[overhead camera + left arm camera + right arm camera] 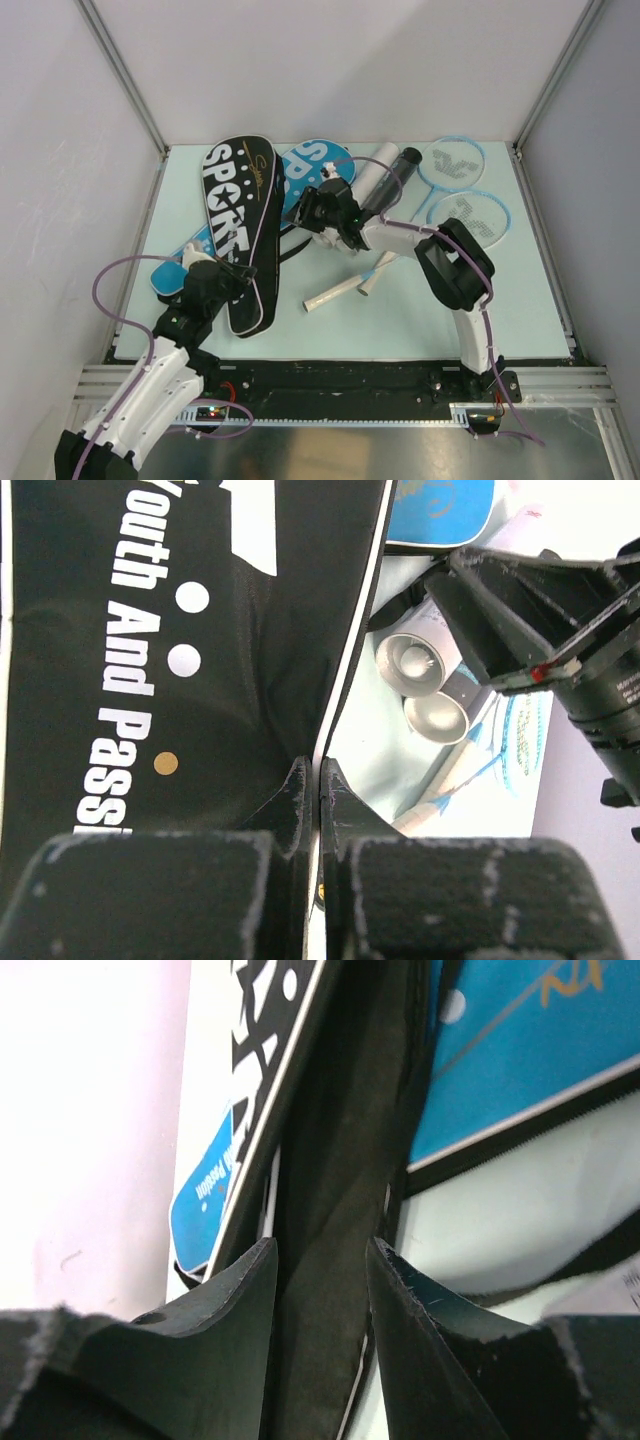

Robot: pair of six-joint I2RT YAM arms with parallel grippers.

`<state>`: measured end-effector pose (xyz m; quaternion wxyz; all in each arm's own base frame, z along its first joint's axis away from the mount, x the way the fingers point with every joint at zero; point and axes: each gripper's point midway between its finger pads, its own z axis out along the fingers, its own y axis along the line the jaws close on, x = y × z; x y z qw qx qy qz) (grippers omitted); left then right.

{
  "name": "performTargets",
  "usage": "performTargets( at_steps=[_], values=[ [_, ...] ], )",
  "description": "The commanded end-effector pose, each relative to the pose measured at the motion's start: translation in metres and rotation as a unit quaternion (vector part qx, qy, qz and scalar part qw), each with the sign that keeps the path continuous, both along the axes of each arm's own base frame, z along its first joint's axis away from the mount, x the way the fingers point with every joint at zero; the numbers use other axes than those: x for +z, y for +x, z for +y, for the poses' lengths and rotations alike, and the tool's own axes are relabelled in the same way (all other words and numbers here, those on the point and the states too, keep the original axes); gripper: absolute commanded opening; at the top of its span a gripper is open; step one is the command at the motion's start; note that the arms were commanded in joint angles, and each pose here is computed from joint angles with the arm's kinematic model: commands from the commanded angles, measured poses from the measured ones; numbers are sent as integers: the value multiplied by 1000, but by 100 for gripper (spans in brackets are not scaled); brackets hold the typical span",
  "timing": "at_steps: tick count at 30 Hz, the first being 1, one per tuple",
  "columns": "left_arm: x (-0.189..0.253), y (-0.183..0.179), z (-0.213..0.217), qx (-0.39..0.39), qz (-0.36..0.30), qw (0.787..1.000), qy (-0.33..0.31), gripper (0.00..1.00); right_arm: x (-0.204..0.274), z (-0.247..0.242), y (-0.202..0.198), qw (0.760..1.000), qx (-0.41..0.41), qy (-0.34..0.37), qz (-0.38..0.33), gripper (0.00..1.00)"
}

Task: Pack up the badminton gear
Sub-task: Adjust the racket bag at the center of the board.

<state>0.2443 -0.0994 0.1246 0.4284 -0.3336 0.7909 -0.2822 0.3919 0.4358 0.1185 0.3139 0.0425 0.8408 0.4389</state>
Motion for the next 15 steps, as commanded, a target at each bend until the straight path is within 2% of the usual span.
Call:
performTargets(
  at_steps=[1,7,15],
  values=[
    [34,12,4,28,-53,998,-26,0,8,17,18,1000,-12,-8,-21,46],
    [30,9,3,25,-51,998,-32,0,-6,38,24,998,-32,-48,-26,47],
    [30,7,4,26,-58,997,-37,0,-48,49,27,988,-84,-130,-12,49]
  ],
)
